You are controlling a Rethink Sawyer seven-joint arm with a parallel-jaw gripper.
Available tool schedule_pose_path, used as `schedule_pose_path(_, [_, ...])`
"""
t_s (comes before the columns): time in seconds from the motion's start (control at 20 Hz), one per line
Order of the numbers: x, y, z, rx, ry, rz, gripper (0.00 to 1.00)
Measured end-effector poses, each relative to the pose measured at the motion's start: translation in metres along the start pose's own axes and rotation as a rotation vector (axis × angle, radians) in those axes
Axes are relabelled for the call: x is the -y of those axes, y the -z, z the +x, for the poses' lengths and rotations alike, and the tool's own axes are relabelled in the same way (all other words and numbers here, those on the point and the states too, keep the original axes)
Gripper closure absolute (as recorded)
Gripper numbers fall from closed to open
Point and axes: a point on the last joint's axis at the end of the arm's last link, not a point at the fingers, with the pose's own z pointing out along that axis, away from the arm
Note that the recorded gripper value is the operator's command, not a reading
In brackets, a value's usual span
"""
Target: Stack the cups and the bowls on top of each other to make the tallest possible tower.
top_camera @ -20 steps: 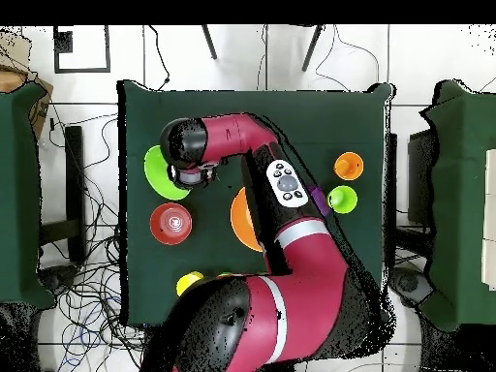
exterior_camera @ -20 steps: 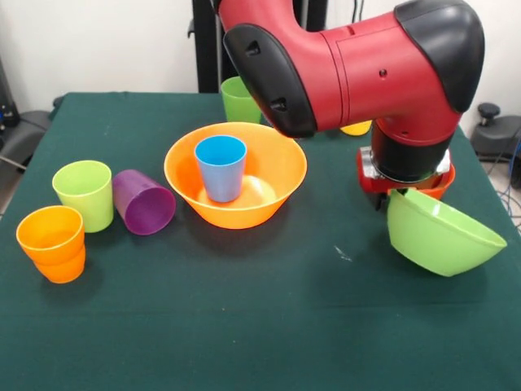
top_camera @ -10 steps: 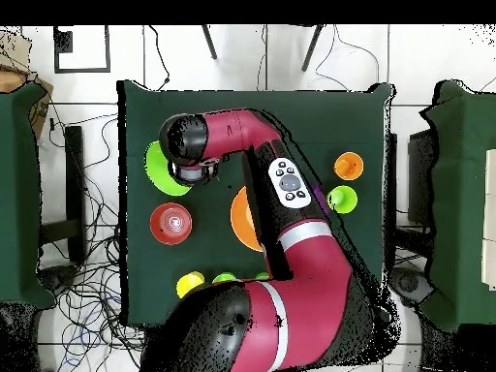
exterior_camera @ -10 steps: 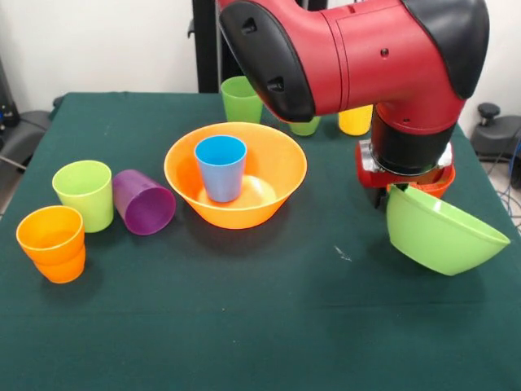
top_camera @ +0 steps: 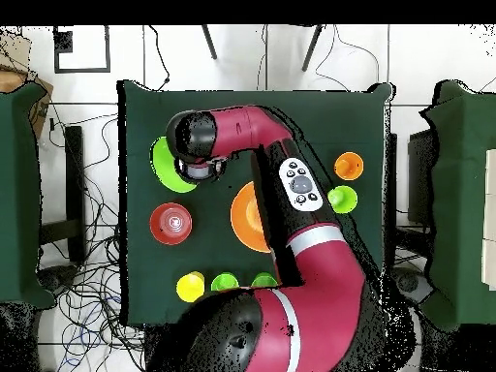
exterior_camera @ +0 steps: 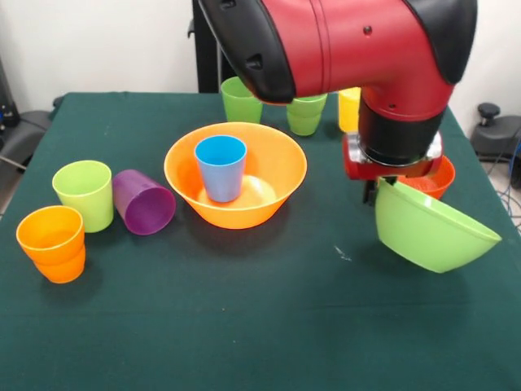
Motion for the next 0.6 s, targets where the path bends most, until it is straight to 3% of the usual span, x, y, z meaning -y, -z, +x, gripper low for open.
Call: schedule_pose_path(0.6, [0.044, 0.035, 0.009, -0.005, -0.053, -0.011, 1.0])
